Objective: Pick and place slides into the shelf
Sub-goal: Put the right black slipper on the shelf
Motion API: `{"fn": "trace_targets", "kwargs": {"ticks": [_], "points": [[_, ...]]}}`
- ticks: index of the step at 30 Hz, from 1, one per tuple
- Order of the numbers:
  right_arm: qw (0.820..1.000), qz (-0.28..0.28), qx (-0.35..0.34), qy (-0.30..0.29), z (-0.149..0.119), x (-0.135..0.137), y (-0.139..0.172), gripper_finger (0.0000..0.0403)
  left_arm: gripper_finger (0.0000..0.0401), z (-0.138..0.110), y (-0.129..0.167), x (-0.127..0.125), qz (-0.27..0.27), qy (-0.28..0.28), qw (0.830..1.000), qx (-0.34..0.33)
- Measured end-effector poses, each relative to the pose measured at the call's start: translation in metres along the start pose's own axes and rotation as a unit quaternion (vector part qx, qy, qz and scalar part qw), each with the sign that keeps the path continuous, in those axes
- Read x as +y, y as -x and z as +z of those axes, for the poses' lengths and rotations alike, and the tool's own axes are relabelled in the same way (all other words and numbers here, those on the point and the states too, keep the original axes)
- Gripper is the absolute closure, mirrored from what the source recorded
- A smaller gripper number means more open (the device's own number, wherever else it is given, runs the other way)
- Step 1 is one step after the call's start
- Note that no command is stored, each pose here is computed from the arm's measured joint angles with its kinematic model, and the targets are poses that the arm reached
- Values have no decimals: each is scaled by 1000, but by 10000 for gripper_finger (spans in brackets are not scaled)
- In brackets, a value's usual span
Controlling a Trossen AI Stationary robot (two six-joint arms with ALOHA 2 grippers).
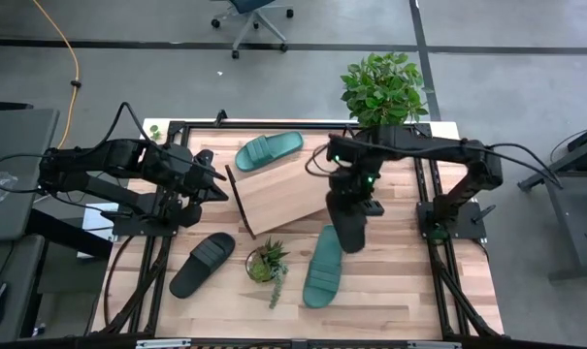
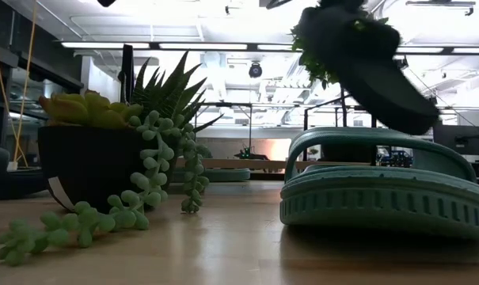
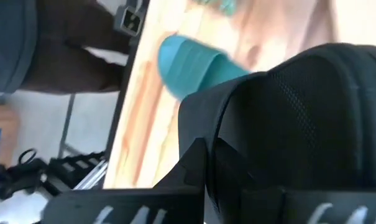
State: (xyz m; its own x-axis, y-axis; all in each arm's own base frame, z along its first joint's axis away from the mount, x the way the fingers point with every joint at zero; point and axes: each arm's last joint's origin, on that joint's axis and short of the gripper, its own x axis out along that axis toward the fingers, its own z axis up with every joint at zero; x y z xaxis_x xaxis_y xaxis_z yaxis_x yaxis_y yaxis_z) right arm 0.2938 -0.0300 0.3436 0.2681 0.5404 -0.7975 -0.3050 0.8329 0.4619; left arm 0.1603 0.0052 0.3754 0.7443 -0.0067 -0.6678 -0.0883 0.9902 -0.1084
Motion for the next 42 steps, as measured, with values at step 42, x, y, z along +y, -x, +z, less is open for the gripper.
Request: {"fn": "trace_targets", "kwargs": {"ticks": [42], "points": [[956, -100, -261, 92, 91, 27, 99, 403, 400, 52, -32, 2, 80, 17, 981, -179]]}}
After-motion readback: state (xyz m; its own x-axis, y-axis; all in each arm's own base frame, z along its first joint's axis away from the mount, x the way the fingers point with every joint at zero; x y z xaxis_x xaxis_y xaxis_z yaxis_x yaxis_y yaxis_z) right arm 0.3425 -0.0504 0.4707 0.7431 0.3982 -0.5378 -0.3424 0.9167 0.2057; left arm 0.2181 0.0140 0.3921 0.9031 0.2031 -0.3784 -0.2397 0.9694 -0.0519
